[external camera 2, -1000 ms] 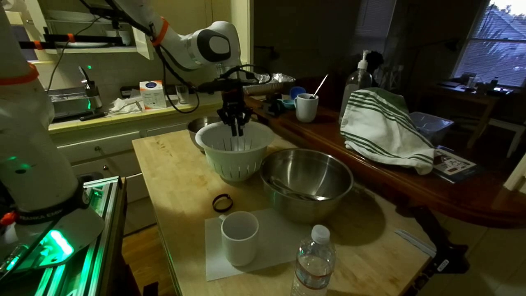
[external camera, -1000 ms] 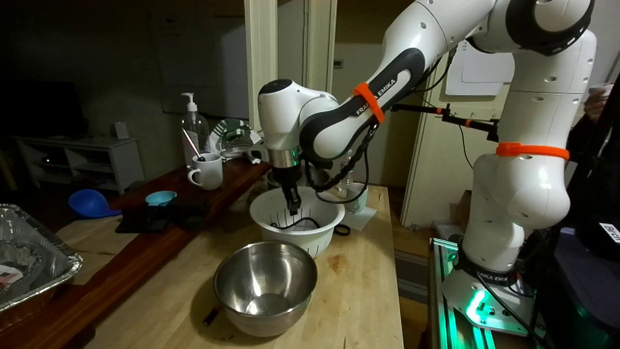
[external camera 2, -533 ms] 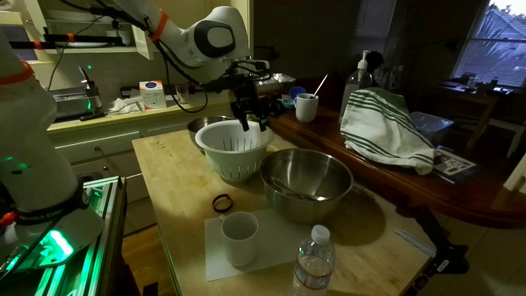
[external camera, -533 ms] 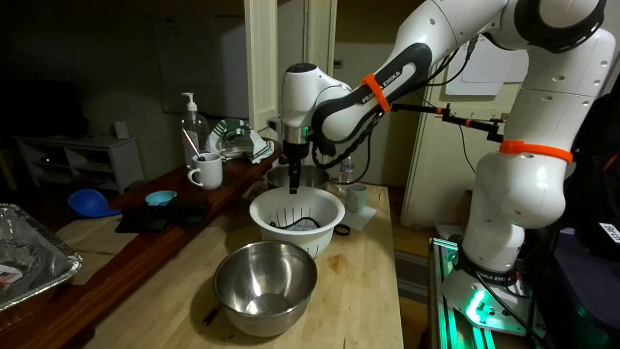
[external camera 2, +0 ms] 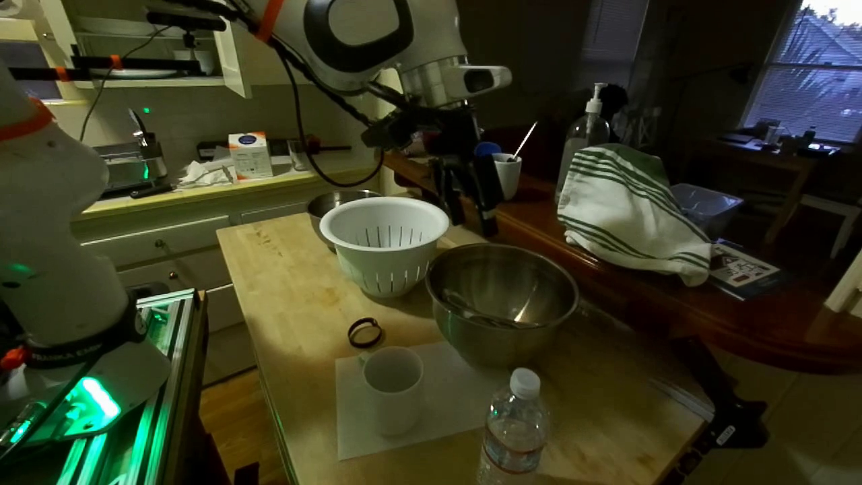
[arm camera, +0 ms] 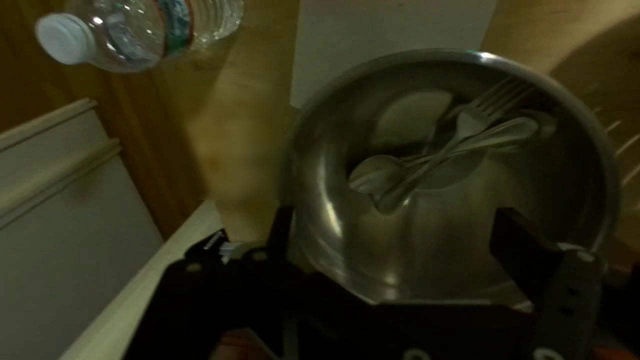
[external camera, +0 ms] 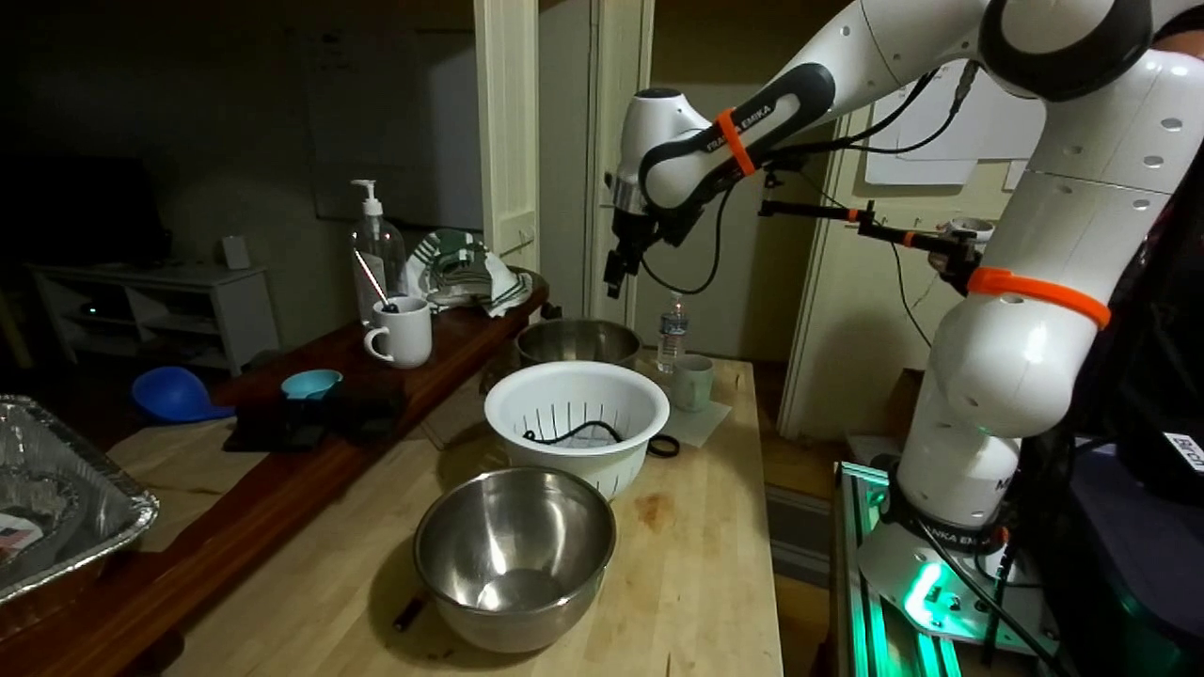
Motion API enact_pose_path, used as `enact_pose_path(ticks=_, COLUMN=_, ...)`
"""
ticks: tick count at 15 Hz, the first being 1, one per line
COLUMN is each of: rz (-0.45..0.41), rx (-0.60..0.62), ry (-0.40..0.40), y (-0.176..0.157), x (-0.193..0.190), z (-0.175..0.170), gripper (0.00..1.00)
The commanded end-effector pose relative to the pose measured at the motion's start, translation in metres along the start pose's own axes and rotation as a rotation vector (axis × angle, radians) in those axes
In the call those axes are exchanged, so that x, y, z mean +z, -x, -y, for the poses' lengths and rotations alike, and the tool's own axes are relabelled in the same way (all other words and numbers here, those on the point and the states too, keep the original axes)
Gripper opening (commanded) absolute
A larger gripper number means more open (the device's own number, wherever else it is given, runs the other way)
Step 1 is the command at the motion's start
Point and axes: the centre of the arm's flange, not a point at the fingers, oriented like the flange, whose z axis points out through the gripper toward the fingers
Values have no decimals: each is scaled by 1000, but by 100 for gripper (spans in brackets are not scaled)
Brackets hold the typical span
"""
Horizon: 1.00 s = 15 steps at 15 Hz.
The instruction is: Take the white cloth out of the silver bowl on the right and place it in the white colander then take the cutlery out of the bowl on the right and put them in the bowl on the left.
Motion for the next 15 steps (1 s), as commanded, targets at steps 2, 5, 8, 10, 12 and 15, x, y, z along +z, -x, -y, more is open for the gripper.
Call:
enact_pose_path(ticks=2, rz=19, rx=255, ry=37, y=-41, x=31, z=-56, gripper=100)
enact_pose_path(ticks=5, rz=73, rx=259, ry=61, y=-77, x=58, z=-62, gripper=100)
enact_pose_path(ticks=8, rz=142, rx=227, ry=71, y=-99, x=82, z=-47, gripper=100)
enact_pose_path(ticks=10, rz=203, rx=218, ry=73, y=-95, x=95, z=-26, gripper=100)
enact_pose_path(ticks=12, rz=257, rx=199, ry=57, y=-89, x=107, z=-5, gripper=100)
enact_pose_path(ticks=15, rz=314, rx=200, ry=1, y=-81, x=134, z=23, gripper=100)
